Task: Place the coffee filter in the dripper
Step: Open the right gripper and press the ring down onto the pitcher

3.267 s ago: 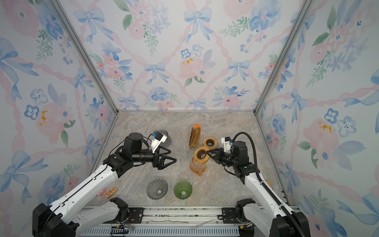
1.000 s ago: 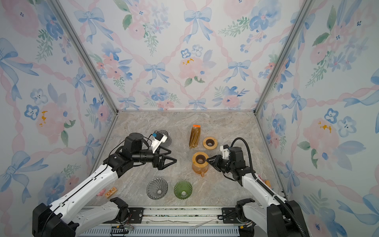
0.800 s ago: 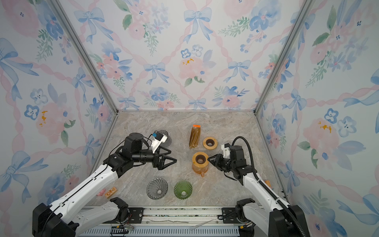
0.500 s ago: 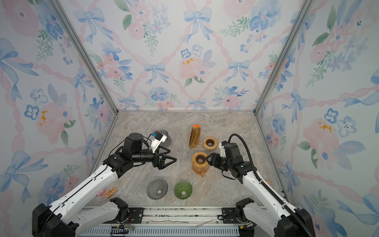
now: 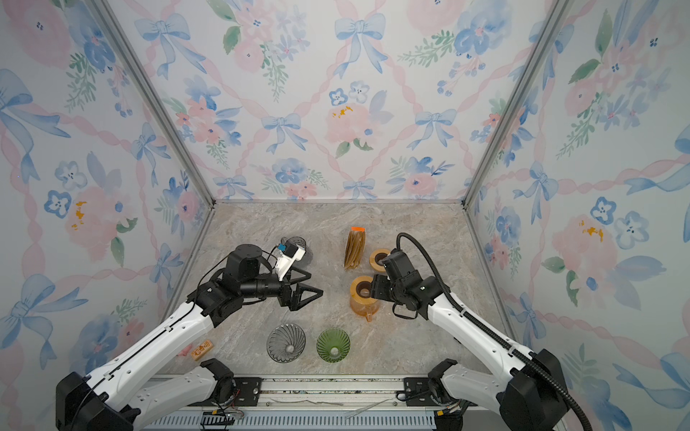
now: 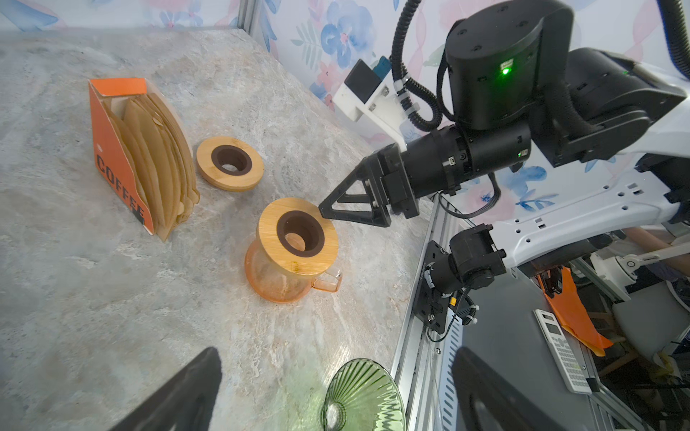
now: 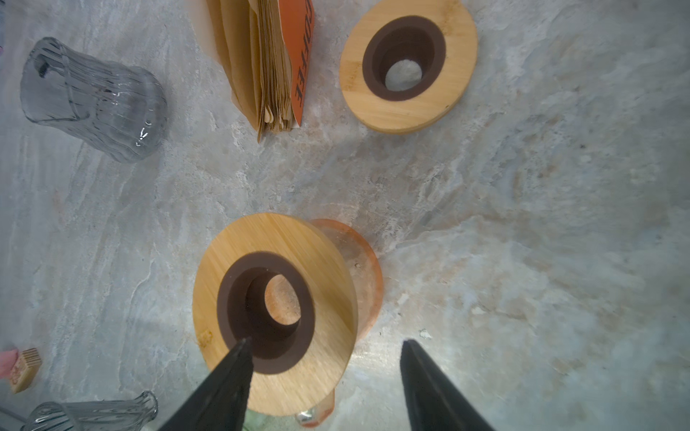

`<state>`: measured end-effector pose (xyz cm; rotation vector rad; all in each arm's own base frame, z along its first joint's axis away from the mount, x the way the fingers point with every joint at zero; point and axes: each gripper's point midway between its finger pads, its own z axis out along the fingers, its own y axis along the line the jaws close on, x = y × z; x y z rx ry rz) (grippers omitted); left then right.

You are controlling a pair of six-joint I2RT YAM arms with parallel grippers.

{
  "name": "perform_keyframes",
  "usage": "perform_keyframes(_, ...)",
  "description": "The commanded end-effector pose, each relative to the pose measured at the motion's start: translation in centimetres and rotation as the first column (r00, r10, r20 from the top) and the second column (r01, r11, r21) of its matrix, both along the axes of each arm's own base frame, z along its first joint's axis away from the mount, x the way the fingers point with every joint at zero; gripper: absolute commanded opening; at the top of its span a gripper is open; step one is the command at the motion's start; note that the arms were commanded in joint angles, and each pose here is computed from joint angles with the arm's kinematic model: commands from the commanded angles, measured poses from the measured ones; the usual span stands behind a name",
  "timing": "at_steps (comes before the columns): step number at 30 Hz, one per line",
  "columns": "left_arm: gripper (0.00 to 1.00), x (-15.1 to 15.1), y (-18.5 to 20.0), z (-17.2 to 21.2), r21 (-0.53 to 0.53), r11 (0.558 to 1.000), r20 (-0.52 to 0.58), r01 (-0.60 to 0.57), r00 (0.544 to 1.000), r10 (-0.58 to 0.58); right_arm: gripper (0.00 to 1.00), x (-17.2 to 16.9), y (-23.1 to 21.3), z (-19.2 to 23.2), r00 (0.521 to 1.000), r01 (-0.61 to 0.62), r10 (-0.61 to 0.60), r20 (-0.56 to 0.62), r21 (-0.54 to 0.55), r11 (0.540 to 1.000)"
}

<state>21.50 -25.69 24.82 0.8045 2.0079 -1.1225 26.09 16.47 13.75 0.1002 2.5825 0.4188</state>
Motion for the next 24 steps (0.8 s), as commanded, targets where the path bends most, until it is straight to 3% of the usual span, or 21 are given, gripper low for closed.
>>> perform_keyframes(1, 0.98, 0.0, 0.1, -0.2, 0.003, 1.0, 0.013, -0.007, 1.0, 0.007, 0.66, 0.3, 0.0, 0.1, 1.0, -0.013, 0.013, -0.004, -0.075, 0.997)
perform_keyframes(10, 0.98, 0.2, 0.2, -0.3, 0.007, 1.0, 0.016, -0.016, 1.0, 0.016, 0.65, 0.8, 0.7, -1.5, 0.999, -0.026, 0.022, -0.042, -0.093, 0.995)
perform_keyframes(24, 0.98, 0.2, 0.2, -0.3, 0.006, 1.0, 0.015, -0.016, 1.0, 0.016, 0.51, 1.0, 0.9, -2.6, 0.998, -0.055, 0.049, -0.05, -0.118, 0.992)
